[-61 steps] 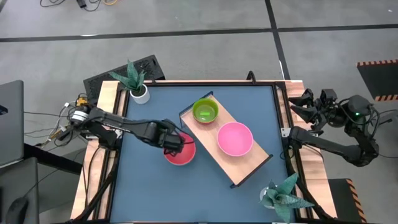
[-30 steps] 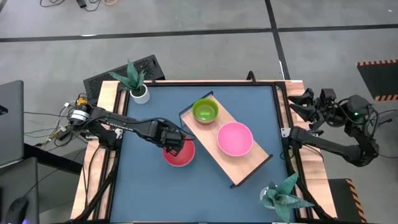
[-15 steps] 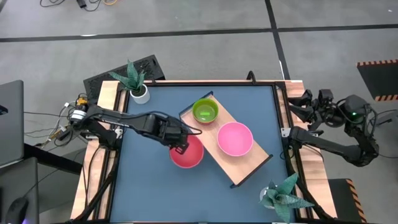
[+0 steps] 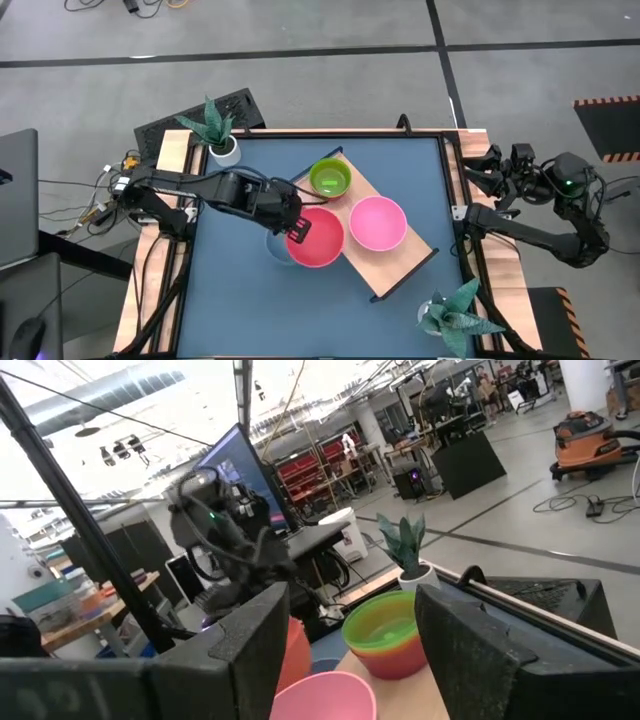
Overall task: Place and stack bowls onto a shelf
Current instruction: Stack the orange bowl on top of the pink bowl on the shelf
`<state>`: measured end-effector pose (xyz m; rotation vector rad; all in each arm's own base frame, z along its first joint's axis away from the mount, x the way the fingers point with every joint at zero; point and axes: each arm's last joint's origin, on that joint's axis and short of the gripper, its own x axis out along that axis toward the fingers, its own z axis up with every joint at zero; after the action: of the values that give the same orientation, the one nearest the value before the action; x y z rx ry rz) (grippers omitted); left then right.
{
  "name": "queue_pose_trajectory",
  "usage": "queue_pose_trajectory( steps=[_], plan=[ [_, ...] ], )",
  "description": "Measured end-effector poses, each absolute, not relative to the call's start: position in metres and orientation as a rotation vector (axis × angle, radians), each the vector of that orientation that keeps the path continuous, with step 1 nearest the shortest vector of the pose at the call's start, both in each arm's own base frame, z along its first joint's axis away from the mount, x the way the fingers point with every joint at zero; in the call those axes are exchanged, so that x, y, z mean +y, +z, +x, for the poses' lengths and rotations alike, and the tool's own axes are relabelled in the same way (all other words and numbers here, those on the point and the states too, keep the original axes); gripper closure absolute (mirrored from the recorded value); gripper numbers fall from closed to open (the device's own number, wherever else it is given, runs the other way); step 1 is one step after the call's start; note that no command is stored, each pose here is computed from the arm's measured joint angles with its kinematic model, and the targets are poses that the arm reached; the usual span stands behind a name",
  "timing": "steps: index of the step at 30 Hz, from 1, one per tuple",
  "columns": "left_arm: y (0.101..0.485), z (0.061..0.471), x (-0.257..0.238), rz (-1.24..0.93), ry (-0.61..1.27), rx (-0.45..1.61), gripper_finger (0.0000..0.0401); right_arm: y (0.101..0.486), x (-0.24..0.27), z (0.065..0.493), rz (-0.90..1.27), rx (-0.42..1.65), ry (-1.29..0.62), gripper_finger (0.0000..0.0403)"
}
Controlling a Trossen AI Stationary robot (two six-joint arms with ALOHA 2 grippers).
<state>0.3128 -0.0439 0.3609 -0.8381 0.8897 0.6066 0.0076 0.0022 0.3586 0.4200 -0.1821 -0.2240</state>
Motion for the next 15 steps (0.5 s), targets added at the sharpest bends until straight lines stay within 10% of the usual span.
queue_pose_trajectory(
  steps=[15],
  plan=[
    [0.442, 0.317, -0.040, -0.923, 0.455, 0.492, 0.0401, 0.357, 0.002, 0.008, 0.426, -0.164, -0.228, 0.0158]
  ],
)
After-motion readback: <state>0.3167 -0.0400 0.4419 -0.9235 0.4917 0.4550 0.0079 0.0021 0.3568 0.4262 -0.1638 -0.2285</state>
